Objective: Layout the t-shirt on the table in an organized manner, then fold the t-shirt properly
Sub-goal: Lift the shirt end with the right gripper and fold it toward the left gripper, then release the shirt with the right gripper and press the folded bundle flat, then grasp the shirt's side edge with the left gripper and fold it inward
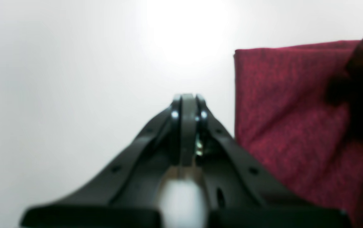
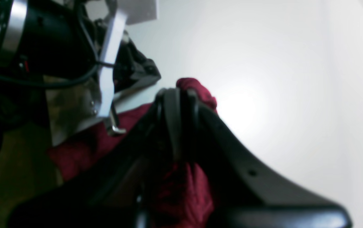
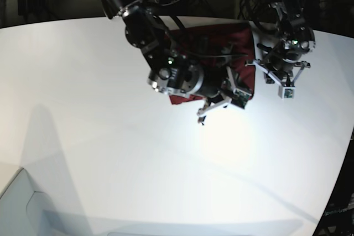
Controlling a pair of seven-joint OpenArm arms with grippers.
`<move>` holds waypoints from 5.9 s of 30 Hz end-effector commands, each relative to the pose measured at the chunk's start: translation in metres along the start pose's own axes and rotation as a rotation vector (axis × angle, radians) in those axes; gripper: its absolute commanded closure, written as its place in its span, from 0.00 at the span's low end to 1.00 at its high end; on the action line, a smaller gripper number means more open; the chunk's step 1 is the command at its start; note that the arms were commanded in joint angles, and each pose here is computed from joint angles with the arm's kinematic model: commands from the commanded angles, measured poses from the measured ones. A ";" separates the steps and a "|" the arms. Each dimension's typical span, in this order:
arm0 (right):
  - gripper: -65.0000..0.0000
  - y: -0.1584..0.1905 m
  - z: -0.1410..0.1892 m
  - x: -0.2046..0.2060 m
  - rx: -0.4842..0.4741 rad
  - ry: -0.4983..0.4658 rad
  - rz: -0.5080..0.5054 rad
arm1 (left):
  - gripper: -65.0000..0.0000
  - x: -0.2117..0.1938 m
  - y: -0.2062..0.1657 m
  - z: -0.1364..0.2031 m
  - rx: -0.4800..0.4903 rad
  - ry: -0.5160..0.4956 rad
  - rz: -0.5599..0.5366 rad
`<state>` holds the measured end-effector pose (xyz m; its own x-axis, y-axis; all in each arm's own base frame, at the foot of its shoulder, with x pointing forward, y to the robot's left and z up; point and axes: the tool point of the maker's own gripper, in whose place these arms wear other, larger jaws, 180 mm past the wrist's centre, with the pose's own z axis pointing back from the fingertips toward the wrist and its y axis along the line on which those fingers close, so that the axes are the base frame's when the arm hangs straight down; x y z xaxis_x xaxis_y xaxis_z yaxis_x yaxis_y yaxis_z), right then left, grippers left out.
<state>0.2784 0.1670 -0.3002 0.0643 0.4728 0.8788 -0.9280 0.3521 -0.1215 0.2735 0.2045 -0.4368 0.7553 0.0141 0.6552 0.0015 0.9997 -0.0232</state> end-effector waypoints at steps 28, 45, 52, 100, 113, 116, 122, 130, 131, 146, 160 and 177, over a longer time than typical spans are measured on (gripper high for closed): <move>0.70 0.034 -0.009 0.026 0.088 -0.083 0.035 | 1.00 -0.023 -0.003 0.000 -0.007 0.103 -0.019; 0.47 0.018 0.035 0.003 -0.030 -0.091 -0.026 | 1.00 -0.022 0.010 0.004 0.018 0.103 -0.042; 0.47 0.020 0.021 -0.023 -0.002 -0.028 -0.077 | 1.00 0.001 0.023 0.022 0.063 0.040 -0.092; 1.00 0.080 0.025 -0.005 0.102 -0.098 -0.085 | 1.00 -0.007 0.037 0.020 0.086 0.056 -0.059; 1.00 0.125 0.013 -0.021 0.217 -0.049 -0.104 | 1.00 0.013 0.040 0.031 0.106 -0.003 -0.083; 1.00 0.132 0.007 -0.030 0.243 -0.022 -0.109 | 1.00 0.025 0.047 0.041 0.136 -0.040 -0.086; 1.00 0.129 0.001 -0.037 0.248 -0.003 -0.108 | 1.00 0.036 0.072 0.059 0.210 -0.082 -0.058; 1.00 0.126 0.001 -0.037 0.244 0.002 -0.102 | 1.00 0.062 0.056 0.074 0.068 -0.222 0.003; 1.00 0.126 0.001 -0.037 0.244 0.002 -0.102 | 1.00 0.065 0.050 0.074 0.043 -0.236 0.000; 1.00 0.129 0.001 -0.038 0.247 0.002 -0.109 | 0.55 0.110 -0.062 0.053 -0.243 -0.310 -0.120; 1.00 0.128 0.001 -0.038 0.246 0.003 -0.110 | 0.51 0.072 -0.040 0.027 -0.235 -0.170 -0.135; 1.00 0.127 0.001 -0.038 0.243 0.004 -0.110 | 0.51 0.074 -0.072 0.012 -0.316 -0.138 -0.194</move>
<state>0.1525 0.1828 -0.3673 0.1797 0.5079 0.8425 -0.9763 0.1969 0.0896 0.3111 0.1306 -0.3908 0.6600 -0.1576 0.7346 0.3541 0.9276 -0.1191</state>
